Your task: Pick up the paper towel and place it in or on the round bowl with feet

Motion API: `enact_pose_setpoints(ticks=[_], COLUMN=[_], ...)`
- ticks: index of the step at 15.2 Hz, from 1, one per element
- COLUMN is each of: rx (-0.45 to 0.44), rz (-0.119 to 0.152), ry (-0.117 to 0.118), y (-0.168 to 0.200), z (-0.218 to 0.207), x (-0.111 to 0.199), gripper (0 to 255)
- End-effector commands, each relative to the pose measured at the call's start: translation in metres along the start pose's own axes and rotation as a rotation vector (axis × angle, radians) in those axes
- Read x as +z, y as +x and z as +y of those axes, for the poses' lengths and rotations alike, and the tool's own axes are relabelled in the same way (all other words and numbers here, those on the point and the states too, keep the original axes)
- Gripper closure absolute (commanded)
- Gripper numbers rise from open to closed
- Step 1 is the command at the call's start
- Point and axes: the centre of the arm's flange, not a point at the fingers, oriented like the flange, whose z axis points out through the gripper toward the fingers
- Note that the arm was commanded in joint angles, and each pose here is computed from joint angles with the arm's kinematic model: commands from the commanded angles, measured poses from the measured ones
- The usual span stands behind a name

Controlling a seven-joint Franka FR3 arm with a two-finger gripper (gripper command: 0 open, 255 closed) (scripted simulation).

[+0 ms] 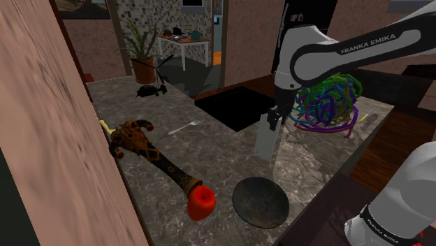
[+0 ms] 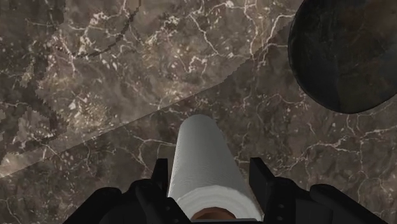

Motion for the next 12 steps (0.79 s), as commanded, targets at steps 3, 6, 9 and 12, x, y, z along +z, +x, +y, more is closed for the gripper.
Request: enact_pose_setpoints(ticks=[3, 6, 9, 12], rx=[0.0, 0.0, 0.0, 0.0], rz=[0.0, 0.0, 0.0, 0.0], ry=[0.0, 0.0, 0.0, 0.0], y=[0.0, 0.0, 0.0, 0.0], z=[0.0, 0.0, 0.001, 0.001], x=[-0.023, -0.038, -0.054, -0.07], gripper=[255, 255, 255, 255])
